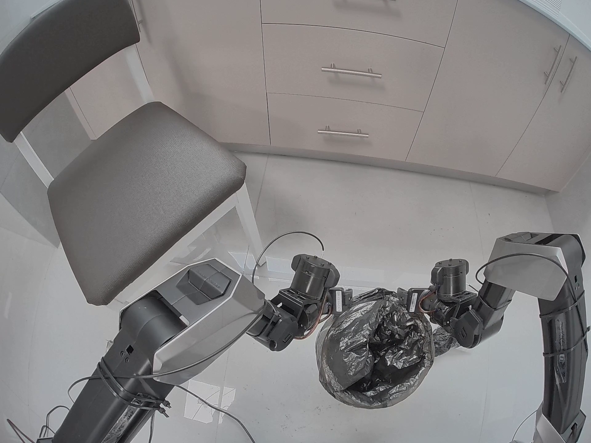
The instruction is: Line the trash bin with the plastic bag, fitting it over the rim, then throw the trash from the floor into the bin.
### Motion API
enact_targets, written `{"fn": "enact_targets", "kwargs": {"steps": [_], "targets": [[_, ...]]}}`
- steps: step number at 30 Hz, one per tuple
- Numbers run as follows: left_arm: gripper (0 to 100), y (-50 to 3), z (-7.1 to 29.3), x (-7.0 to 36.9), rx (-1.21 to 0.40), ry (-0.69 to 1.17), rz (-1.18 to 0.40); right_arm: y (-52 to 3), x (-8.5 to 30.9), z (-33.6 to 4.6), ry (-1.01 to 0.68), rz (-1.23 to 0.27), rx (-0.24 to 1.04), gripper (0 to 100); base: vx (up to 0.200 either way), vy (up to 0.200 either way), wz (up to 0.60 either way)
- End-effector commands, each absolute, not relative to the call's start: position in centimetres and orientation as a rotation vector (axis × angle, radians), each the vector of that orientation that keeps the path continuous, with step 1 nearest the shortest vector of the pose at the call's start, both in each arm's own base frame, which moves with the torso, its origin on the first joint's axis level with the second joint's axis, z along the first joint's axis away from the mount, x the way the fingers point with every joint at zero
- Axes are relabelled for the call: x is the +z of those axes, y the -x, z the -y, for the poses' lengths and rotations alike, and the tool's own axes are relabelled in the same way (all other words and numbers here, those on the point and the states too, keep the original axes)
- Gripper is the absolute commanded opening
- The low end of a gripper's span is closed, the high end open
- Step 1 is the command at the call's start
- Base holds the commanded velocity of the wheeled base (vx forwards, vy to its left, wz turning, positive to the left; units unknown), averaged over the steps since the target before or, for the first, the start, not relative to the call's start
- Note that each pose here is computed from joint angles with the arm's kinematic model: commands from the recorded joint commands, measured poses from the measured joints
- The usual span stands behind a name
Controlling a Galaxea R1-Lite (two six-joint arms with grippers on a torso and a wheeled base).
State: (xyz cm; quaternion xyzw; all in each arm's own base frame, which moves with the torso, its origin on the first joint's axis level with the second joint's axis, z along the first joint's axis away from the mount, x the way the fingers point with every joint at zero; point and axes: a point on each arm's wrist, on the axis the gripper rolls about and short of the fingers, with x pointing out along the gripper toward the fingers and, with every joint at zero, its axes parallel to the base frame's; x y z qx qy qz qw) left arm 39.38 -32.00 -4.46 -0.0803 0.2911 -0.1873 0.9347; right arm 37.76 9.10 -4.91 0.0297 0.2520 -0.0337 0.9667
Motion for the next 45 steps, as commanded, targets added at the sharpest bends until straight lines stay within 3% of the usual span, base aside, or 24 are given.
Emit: {"fn": "enact_targets", "kwargs": {"steps": [1,8,14,21,24,34,40,45], "targets": [[100,-39.4,32.0,-4.5,-0.382,0.164,-0.596,-37.9,-5.3,-8.4,-0.064,-0.513,-0.088,100,0.0,0.0,0.0],[100,-39.1,31.7,-3.9,-0.372,0.178,-0.601,-35.1,-0.8,-9.3,-0.066,-0.479,-0.04,100,0.0,0.0,0.0],[100,-33.6,31.5,-1.5,-0.458,0.169,-0.595,-29.2,2.3,-8.3,-0.106,-0.479,0.037,100,0.0,0.0,0.0],[100,-26.2,30.2,-4.0,-0.593,0.039,-0.647,-26.7,0.5,-7.0,-0.186,-0.432,0.085,100,0.0,0.0,0.0],[100,-25.0,30.0,-5.1,-0.618,0.009,-0.645,-26.7,-1.2,-6.4,-0.18,-0.487,0.056,100,0.0,0.0,0.0],[100,-24.9,29.9,-4.8,-0.63,-0.009,-0.606,-26.8,-1.6,-6.3,-0.2,-0.508,0.08,100,0.0,0.0,0.0],[100,-24.8,30.0,-7.5,-0.623,-0.098,-0.625,-26.8,-1.9,-6.2,-0.202,-0.519,0.075,100,0.0,0.0,0.0],[100,-26.1,30.5,-7.3,-0.623,-0.122,-0.594,-26.8,-2.1,-6.3,-0.235,-0.524,0.063,100,0.0,0.0,0.0]]}}
